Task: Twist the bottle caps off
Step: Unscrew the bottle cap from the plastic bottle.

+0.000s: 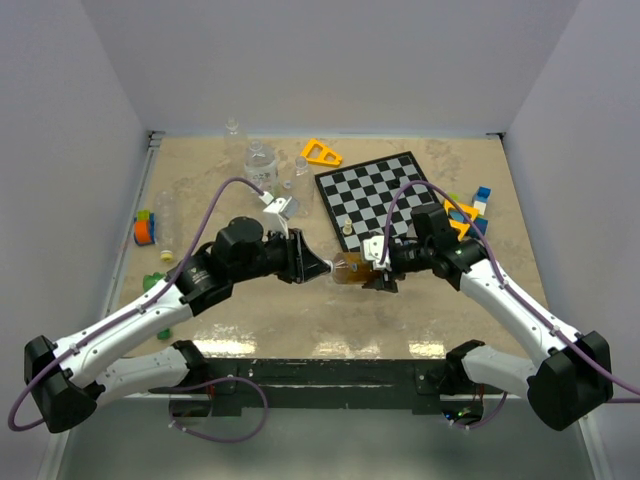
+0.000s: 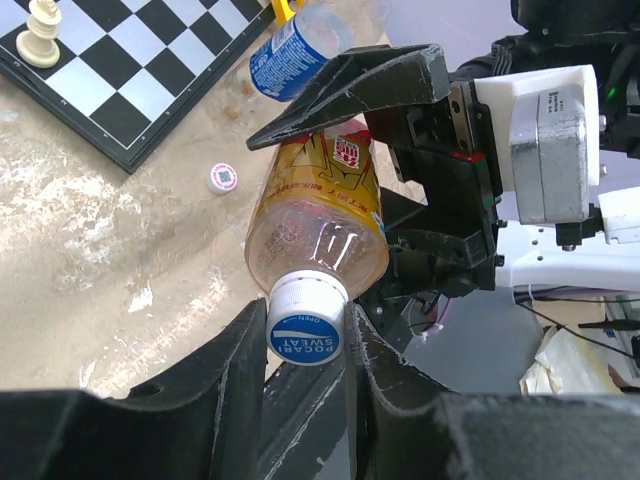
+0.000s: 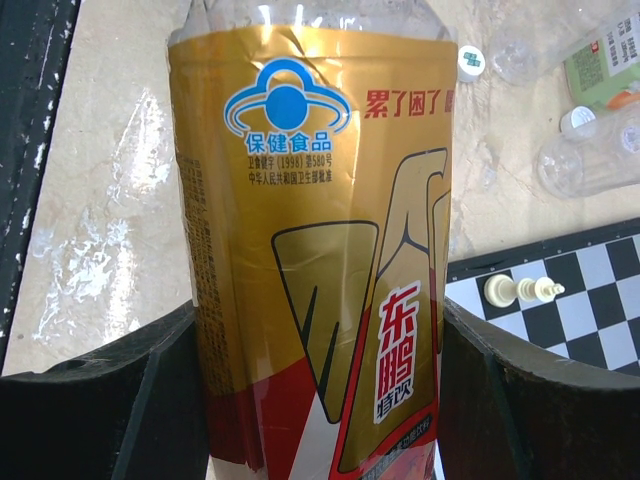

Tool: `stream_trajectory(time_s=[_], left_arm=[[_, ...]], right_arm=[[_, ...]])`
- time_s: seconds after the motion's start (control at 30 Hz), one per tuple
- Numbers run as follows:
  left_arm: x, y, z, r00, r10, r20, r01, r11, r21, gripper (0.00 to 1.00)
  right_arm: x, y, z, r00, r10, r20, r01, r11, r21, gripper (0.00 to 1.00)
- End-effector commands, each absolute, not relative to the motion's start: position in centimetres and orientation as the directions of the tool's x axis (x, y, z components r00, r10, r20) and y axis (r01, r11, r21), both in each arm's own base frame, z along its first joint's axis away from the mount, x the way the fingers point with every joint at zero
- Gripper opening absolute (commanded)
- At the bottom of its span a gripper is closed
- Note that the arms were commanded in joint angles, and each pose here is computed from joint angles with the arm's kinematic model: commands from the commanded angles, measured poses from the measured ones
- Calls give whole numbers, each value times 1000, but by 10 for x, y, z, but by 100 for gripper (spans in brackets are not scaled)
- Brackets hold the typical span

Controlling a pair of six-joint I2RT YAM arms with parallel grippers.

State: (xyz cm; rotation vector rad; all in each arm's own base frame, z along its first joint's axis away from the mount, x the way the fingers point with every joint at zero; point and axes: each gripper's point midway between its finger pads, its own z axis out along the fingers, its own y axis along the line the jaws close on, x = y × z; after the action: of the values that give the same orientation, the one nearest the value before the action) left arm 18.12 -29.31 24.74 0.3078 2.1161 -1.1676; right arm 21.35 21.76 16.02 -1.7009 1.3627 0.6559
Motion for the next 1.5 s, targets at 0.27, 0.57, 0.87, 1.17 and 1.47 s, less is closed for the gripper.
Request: stream_trajectory(time_s=[0.27, 0.57, 0.87, 1.17, 1.47], left_arm=[[176, -284, 289, -500, -80, -862, 737, 483, -473, 75], [171, -249, 298, -135, -58, -989, 852, 503, -146, 100], [153, -242, 310, 423, 65, -904, 837, 354, 418, 99], [163, -272, 285, 506, 168, -846, 829, 177, 531, 96], [174, -294, 275, 530, 185, -827, 827, 100, 553, 93]], right_arm=[[216, 211, 153, 257, -551, -794, -960, -51, -275, 6], [215, 212, 154, 260, -547, -796, -959, -52, -278, 6], [215, 212, 154, 261, -546, -796, -959, -54, -278, 6], [215, 212, 153, 261, -547, -795, -959, -55, -278, 6], [215, 211, 154, 263, -547, -795, -959, -56, -279, 6]])
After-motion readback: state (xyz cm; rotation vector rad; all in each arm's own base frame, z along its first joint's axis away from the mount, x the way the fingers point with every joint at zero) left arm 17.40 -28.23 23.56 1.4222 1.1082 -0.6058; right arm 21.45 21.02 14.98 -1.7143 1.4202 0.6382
